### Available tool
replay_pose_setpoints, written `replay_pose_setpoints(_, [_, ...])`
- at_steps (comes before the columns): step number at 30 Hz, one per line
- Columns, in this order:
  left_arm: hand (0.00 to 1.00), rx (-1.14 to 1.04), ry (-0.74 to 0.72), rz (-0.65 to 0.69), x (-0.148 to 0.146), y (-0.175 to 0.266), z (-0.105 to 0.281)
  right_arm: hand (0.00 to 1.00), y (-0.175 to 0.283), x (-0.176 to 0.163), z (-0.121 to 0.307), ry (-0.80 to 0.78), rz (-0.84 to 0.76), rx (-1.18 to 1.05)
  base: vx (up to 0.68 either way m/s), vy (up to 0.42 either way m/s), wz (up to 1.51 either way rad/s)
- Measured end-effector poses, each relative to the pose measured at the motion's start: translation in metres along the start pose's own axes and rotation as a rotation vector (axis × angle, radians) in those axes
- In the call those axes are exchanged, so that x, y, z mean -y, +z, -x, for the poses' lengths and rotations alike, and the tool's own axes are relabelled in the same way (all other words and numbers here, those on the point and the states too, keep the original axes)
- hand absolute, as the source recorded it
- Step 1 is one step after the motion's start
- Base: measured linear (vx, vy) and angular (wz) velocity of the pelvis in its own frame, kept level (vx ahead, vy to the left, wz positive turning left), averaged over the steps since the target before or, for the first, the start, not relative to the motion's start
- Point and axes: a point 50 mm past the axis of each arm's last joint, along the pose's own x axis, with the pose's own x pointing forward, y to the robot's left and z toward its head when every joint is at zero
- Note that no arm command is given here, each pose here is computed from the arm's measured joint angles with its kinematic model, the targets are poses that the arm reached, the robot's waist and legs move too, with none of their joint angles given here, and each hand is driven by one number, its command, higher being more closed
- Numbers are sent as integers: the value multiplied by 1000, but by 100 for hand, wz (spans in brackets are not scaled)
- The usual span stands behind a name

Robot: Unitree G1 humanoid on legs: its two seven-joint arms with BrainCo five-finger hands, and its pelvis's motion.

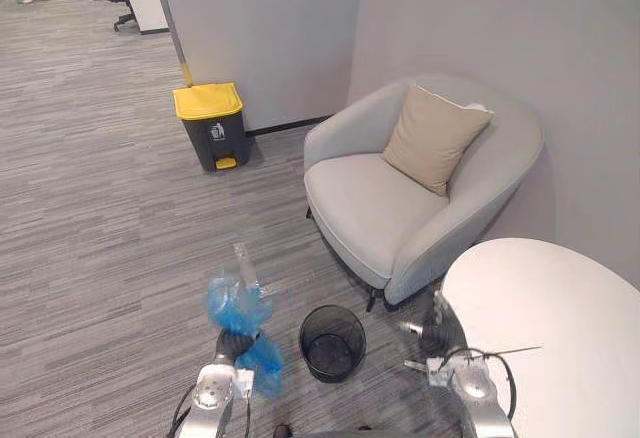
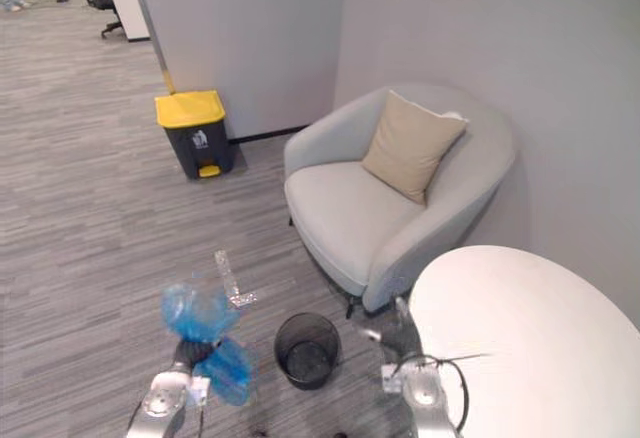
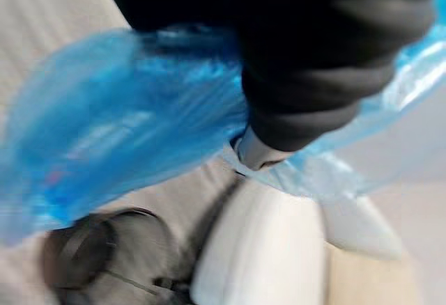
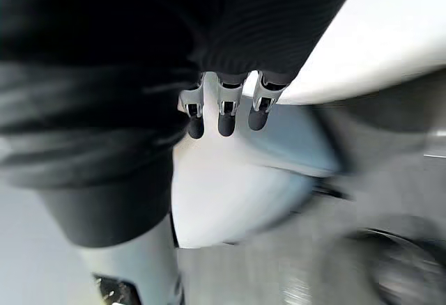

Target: Gather rubbish on tea table into small bin, then transfer packed bag to large trash can.

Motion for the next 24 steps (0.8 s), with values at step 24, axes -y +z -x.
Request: replay_pose_setpoints(24, [100, -294, 79, 145, 7, -60, 12, 0, -71, -9, 11, -109, -89, -383, 11, 28, -1])
